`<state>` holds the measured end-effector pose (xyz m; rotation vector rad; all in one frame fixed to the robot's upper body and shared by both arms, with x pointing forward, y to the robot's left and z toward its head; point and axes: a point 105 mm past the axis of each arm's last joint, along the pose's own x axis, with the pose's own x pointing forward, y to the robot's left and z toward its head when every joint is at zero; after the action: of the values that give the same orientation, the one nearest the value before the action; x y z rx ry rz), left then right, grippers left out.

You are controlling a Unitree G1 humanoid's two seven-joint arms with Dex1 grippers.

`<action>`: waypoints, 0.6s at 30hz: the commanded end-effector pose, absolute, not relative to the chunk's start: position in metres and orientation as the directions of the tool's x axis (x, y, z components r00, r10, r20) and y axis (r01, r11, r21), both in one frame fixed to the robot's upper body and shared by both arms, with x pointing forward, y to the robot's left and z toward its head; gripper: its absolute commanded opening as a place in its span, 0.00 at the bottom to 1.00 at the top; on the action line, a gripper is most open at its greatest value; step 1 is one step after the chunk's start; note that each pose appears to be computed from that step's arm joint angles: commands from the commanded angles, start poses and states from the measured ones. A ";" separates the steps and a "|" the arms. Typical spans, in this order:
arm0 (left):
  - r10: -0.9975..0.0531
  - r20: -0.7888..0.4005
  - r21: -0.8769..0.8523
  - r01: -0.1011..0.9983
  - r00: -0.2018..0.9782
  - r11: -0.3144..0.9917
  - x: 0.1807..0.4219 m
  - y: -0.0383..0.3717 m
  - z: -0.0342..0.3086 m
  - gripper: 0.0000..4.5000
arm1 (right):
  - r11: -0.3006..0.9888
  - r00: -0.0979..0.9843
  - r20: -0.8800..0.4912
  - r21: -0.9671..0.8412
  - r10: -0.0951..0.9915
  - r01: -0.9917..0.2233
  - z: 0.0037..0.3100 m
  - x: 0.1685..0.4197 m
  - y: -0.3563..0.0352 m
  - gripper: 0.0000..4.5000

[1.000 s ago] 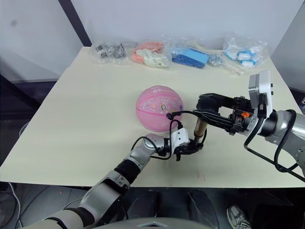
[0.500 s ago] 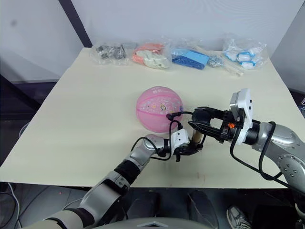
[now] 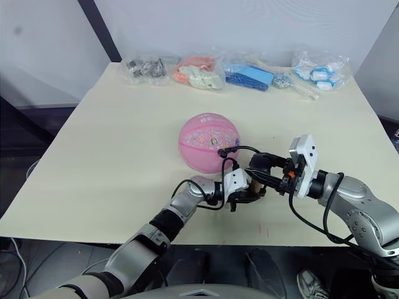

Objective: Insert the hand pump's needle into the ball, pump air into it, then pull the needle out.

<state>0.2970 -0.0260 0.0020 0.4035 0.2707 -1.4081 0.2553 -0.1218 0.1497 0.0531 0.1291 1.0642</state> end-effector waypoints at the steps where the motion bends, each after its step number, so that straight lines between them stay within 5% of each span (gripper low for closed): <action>1: -0.851 -0.521 -0.017 0.996 0.067 0.089 0.274 -0.013 -0.037 0.24 | 0.531 0.513 -0.148 0.135 0.846 -0.837 0.131 0.258 -0.128 0.51; 18: -0.853 -0.520 -0.023 0.998 0.037 0.057 0.270 -0.014 -0.038 0.24 | 0.527 0.527 -0.002 -0.027 0.850 -0.850 0.254 0.250 -0.153 0.51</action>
<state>0.2923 -0.0307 0.0040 0.3883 0.2573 -1.4389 0.2501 -0.1399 0.2093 0.0585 0.1566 1.0838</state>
